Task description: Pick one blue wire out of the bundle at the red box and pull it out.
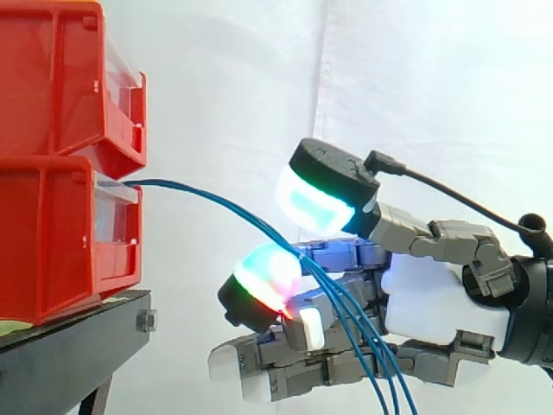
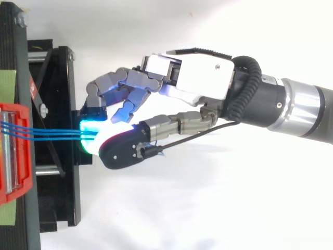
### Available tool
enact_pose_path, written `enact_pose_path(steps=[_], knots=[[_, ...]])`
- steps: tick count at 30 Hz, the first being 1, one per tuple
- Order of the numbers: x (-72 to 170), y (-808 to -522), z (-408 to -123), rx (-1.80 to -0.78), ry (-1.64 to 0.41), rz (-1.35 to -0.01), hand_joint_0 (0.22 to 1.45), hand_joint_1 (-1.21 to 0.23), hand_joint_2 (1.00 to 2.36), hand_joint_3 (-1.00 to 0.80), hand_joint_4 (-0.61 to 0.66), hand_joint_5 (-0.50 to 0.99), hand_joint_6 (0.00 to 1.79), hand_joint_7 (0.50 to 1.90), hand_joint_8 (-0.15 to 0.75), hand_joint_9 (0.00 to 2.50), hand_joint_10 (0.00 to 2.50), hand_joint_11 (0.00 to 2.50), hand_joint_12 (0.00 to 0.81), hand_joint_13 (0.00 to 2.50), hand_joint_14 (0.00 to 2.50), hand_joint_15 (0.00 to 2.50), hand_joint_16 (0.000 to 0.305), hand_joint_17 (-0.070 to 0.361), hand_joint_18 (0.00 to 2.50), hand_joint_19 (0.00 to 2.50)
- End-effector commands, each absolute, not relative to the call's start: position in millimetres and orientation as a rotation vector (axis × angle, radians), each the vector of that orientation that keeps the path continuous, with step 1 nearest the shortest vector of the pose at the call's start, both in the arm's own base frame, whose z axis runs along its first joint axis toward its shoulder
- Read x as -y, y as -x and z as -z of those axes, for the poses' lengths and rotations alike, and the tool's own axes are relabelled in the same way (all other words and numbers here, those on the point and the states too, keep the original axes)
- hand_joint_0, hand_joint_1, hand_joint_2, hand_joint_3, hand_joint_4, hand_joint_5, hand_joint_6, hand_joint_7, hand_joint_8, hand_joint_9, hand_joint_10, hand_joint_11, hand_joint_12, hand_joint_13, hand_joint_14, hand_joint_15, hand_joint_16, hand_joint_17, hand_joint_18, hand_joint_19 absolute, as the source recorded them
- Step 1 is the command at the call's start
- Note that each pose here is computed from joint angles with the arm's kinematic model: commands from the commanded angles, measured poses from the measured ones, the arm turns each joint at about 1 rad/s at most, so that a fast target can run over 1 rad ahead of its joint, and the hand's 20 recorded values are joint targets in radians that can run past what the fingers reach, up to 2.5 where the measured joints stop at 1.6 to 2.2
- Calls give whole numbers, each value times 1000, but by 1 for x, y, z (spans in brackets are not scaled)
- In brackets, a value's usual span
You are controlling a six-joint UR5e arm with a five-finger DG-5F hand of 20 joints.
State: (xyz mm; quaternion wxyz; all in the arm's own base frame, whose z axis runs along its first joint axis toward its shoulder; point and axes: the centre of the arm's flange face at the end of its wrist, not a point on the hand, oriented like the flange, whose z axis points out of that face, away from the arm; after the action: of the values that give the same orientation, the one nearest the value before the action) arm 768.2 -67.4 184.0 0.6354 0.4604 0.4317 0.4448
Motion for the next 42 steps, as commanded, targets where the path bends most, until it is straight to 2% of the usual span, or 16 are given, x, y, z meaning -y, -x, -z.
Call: enact_pose_path(steps=[1,4,12,16,20,23,26,27,29,31,34,36,42], knots=[[67,-768,-184,-987,-1052,-1017,576,-557,1014,-246,215,-107,793,1265,266,1090,24,798,371,592,15,364,57,128,433,355],[68,-768,-184,-986,-1053,-1015,562,-688,1013,-164,227,-112,820,1283,289,1106,24,798,401,626,14,355,63,142,500,308],[67,-768,-184,-988,-1051,-1018,580,-818,1017,-155,194,-130,857,1297,272,1042,26,832,374,593,14,352,58,131,475,289],[67,-768,-184,-988,-1051,-1018,615,-912,1013,-307,200,-145,868,1245,256,984,26,847,359,559,14,345,55,124,449,272],[67,-768,-184,-988,-1051,-1018,652,-942,1006,-424,206,-147,870,1237,257,972,26,839,359,557,16,337,55,124,451,248],[67,-769,-185,-985,-1051,-1017,653,-932,1000,-500,229,-147,869,1219,255,967,27,848,359,557,14,333,55,124,450,246],[67,-768,-184,-987,-1052,-1017,521,-743,1000,-500,237,-133,853,1229,263,1025,27,834,375,572,14,351,58,131,457,298],[68,-768,-184,-986,-1053,-1015,489,-622,1000,-500,230,-124,839,1227,276,1075,25,811,384,584,14,349,61,137,460,319],[68,-768,-184,-986,-1053,-1015,486,-531,1000,-500,219,-109,815,1244,270,1109,23,789,387,595,14,356,61,137,456,345],[68,-768,-185,-984,-1052,-1016,536,-424,1005,-427,183,-93,786,1271,251,1149,28,793,366,605,15,374,57,128,433,387],[68,-768,-185,-984,-1052,-1016,562,-413,1013,-266,164,-78,768,1275,256,1220,26,790,373,642,14,370,58,130,477,409],[68,-768,-184,-987,-1052,-1016,567,-502,1006,-166,177,-66,761,1266,289,1282,22,765,419,710,13,353,67,150,580,369],[71,-768,-184,-985,-1053,-1014,556,-664,1004,-72,185,-67,762,1289,306,1292,25,800,429,737,13,353,69,155,638,324]])
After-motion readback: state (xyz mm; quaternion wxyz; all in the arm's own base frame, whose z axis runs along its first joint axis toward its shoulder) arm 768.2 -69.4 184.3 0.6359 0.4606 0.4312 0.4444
